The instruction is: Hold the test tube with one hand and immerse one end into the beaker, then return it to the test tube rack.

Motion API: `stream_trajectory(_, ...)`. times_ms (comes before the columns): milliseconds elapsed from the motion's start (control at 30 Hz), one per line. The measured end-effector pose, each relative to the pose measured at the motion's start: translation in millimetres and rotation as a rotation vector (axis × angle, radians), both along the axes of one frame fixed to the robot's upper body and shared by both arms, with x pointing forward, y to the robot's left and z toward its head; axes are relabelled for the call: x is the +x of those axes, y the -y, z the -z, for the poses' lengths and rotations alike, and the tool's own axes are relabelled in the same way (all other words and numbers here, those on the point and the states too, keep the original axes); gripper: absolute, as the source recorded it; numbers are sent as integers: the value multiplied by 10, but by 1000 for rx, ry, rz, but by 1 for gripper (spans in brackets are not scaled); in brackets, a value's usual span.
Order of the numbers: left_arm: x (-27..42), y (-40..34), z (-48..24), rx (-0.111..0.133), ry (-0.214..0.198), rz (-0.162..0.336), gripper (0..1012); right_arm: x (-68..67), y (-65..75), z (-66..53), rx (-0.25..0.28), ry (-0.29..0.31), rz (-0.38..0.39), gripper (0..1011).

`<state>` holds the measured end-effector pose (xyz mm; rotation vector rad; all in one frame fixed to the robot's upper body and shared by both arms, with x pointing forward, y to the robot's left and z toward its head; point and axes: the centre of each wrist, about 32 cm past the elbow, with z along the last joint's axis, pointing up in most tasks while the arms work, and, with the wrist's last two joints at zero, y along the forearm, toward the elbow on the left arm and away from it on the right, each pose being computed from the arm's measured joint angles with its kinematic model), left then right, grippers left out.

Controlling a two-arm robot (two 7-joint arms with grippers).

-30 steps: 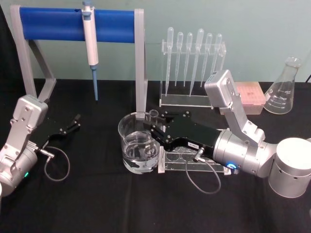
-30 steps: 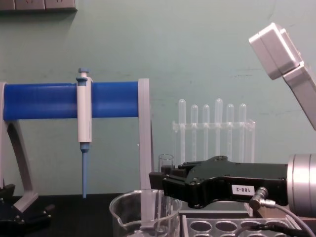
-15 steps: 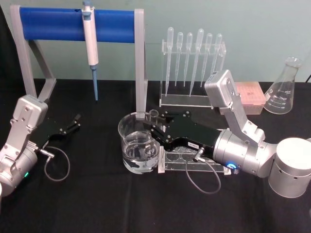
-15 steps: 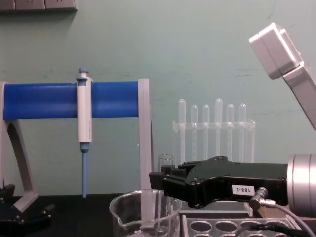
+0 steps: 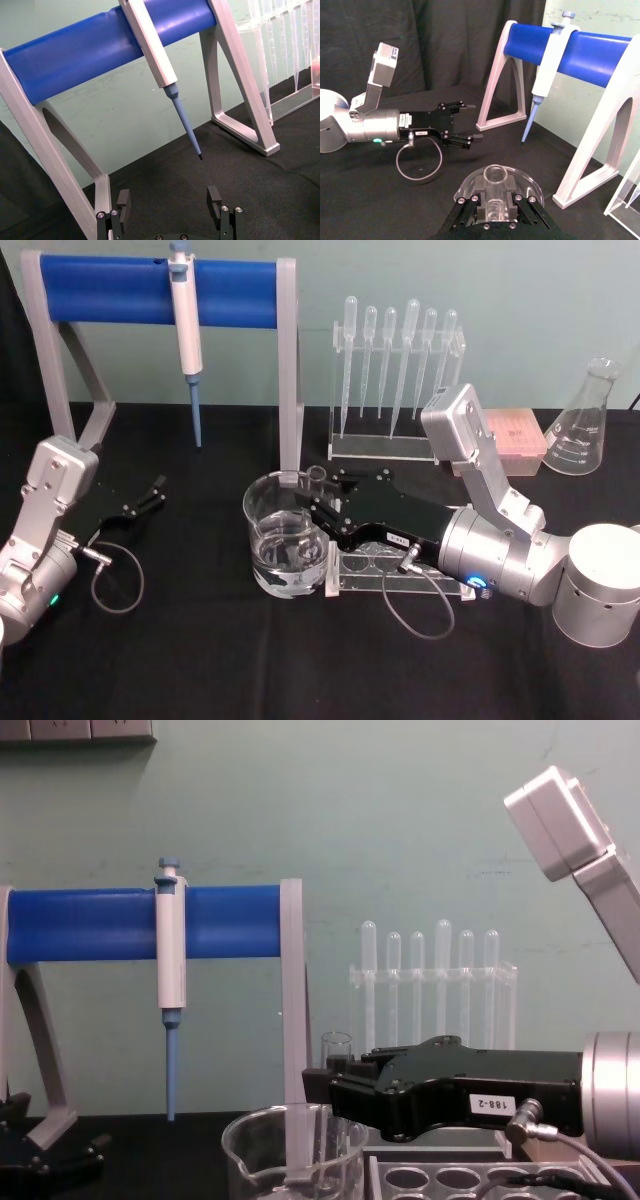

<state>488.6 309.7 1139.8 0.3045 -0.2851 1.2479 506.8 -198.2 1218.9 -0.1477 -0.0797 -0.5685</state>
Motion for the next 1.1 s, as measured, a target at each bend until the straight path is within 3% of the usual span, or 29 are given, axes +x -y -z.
stream_trajectory(1100, 0, 0, 0, 0, 0, 0, 1000, 0, 0, 0, 0, 0, 0, 224)
